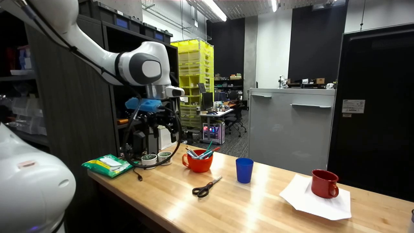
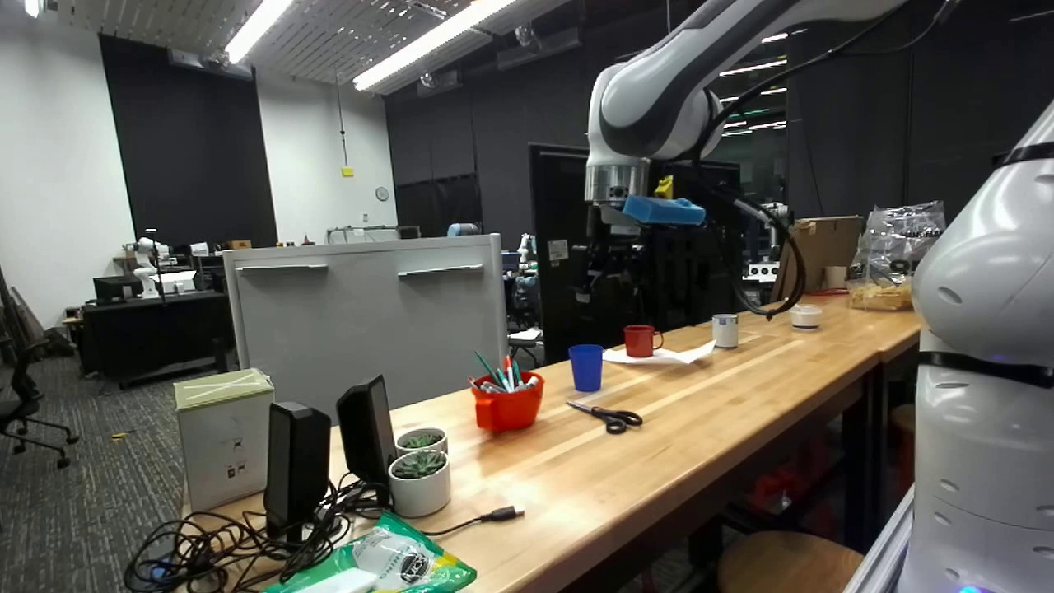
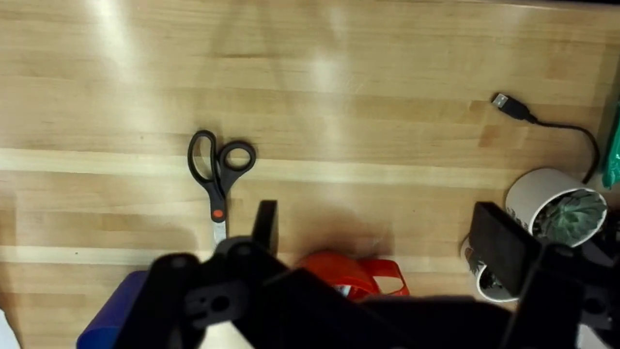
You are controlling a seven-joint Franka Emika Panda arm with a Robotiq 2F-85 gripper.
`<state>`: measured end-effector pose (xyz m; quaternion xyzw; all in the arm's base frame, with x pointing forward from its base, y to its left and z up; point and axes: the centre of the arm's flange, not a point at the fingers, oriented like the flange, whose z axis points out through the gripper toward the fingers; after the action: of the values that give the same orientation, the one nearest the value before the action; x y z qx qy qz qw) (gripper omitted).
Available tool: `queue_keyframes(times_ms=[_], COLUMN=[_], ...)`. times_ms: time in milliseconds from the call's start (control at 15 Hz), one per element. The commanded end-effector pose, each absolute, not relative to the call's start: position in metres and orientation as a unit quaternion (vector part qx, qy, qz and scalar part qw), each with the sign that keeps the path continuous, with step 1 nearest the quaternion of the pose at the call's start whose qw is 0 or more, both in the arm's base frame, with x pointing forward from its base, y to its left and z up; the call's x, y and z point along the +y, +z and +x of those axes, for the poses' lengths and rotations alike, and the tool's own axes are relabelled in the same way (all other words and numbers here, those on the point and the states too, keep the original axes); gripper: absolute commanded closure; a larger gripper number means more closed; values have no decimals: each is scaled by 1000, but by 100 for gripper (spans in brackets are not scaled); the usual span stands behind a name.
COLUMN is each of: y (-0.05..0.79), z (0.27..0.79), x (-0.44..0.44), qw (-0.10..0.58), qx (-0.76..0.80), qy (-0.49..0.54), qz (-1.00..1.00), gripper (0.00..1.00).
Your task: Open and close the scissors
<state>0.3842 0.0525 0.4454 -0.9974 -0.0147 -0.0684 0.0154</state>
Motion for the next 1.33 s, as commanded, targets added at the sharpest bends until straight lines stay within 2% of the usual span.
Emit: queue_keyframes(times_ms=[0, 67, 667, 1267], y=[456, 448, 438, 366], z=[409, 395, 411, 440], x=[44, 43, 40, -13], qw=[32, 21, 21, -56], qx=[-54, -35, -47, -60], qy=[-64, -69, -47, 29], qz=[-996, -997, -998, -996], gripper=[0, 0, 0, 0])
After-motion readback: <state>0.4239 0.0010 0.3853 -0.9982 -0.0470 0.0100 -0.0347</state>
